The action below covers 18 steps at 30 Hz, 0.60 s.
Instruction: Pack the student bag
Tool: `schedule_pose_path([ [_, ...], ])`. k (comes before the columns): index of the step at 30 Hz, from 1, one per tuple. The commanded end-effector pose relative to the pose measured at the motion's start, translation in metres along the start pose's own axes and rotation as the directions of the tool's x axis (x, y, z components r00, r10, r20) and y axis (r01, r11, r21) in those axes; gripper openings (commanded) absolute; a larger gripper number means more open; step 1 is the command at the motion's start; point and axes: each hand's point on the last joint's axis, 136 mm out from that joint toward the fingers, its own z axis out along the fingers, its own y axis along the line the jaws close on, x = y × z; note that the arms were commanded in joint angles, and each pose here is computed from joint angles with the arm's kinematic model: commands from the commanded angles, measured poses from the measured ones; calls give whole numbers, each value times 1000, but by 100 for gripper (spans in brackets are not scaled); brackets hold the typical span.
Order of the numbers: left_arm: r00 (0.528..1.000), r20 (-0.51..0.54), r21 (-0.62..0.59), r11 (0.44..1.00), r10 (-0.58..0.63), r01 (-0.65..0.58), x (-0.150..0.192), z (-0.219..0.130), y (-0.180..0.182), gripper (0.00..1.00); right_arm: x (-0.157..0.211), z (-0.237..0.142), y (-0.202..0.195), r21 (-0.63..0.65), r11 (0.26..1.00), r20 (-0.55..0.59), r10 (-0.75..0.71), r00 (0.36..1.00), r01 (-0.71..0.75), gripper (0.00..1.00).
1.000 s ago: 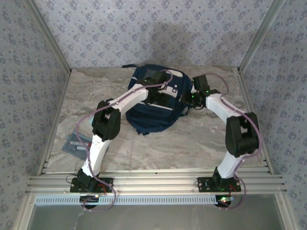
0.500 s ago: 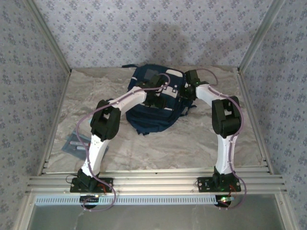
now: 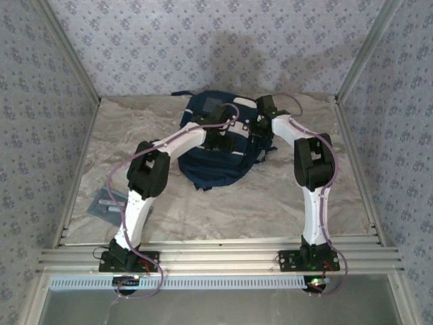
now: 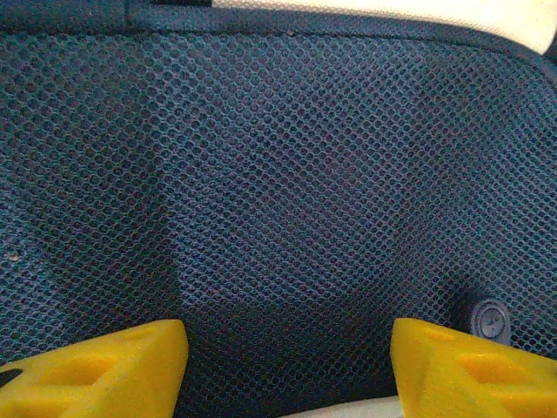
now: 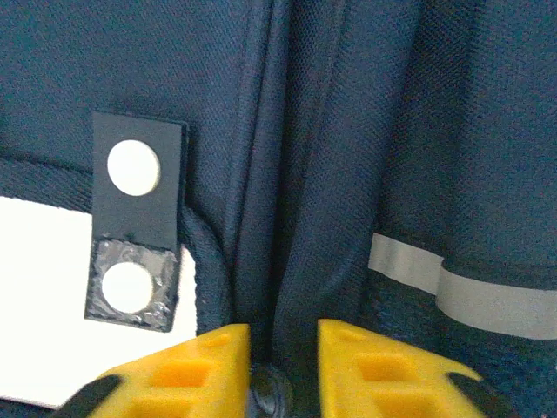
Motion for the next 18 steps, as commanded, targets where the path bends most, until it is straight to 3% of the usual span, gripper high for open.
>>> schedule_pose_path([
  [1,994,-106,18,999,-32,34,29,21,2,64,17,4,-5,42,999,-60,-28,998,30,19],
  [5,993,-96,36,997,-68,72,24,28,1,64,18,-15,-1,17,999,-47,-30,998,31,8],
  [12,983,-40,40,983,-177,179,3,50,13,64,42,-40,9,4,997,-70,-78,995,78,10],
  [18,983,-9,45,982,-181,181,-13,52,12,64,65,-50,16,-50,987,-66,-158,985,155,13],
])
